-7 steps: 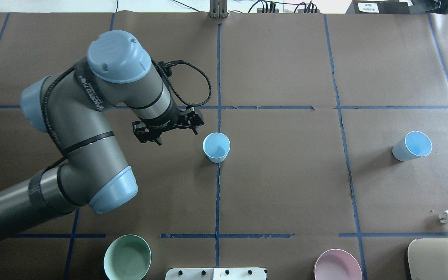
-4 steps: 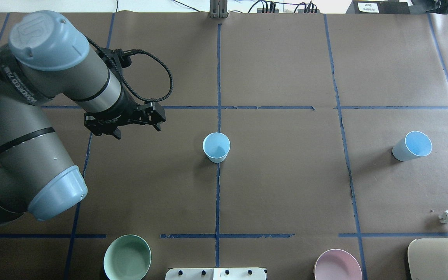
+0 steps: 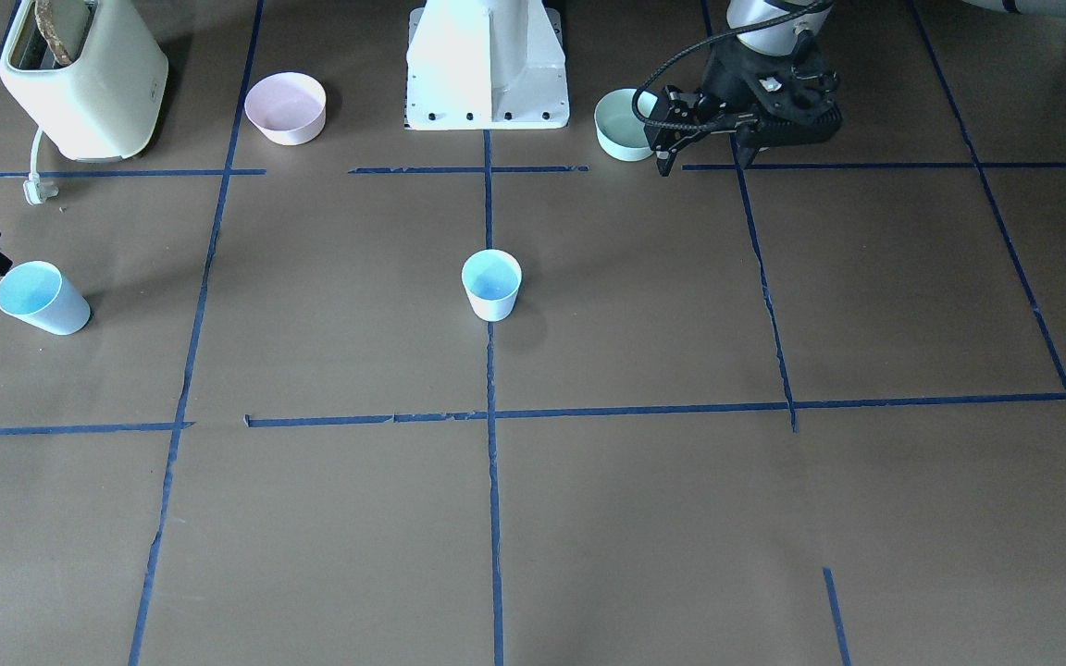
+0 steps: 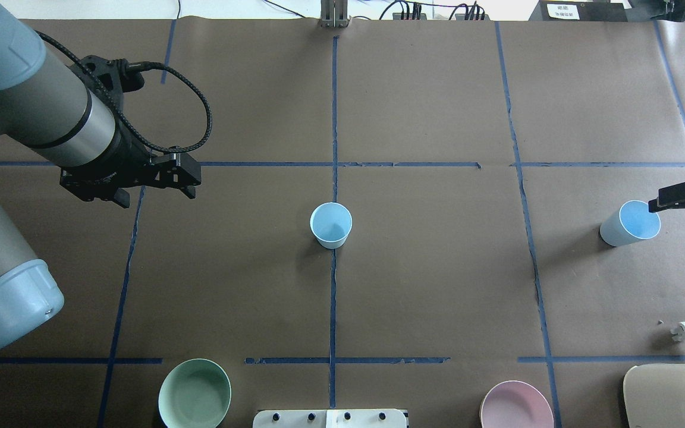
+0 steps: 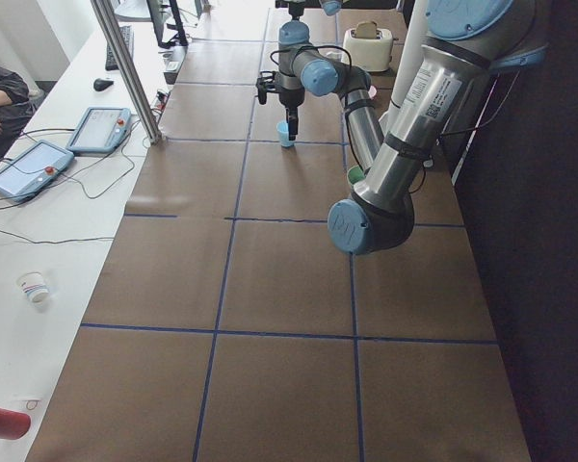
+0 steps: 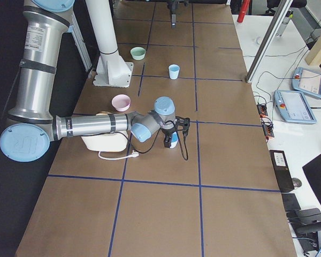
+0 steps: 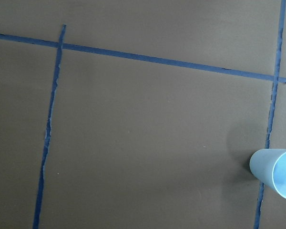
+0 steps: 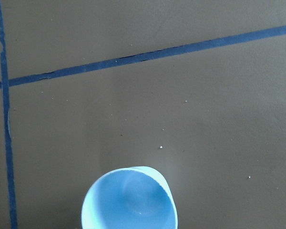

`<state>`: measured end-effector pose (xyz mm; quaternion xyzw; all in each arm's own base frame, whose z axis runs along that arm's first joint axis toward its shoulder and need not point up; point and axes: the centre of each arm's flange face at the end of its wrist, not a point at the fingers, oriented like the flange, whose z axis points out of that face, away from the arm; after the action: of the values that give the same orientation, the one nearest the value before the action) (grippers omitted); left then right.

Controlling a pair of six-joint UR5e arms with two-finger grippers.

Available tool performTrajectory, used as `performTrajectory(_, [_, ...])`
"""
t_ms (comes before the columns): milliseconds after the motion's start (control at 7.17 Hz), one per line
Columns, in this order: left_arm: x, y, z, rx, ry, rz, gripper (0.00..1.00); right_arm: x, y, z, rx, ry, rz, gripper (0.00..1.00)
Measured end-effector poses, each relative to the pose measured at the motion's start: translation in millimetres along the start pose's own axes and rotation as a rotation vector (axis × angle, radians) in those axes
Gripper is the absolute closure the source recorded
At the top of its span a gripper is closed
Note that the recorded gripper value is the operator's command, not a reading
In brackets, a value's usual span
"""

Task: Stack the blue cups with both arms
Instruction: 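Withdraw the left gripper while the right gripper descends onto the other light blue cup, then grasp and lift the second light blue cup with the right gripper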

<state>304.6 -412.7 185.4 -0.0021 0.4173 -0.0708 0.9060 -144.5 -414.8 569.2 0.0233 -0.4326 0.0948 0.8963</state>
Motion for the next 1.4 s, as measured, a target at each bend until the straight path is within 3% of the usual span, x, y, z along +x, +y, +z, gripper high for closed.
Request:
performTrajectory(419, [-2,1,-2,0.002,0.000,0.001,0.00,10,4,32,-0.037,0.048,0.007,0.04])
performTrajectory(698, [-2,1,-2,0.002,0.000,0.002,0.00,8,3,42,-0.048,0.056,0.003,0.77])
performTrajectory(837, [-3,2,-2,0.002,0.001,0.002,0.00,8,2,47,-0.054,0.060,0.006,0.99])
performTrajectory(1116, [-4,2,-2,0.003,0.001,0.000,0.00,4,1,49,-0.058,0.058,0.004,1.00])
performTrajectory(1395, [-4,3,-3,0.005,0.003,0.000,0.00,-22,-7,39,-0.053,0.018,0.024,1.00])
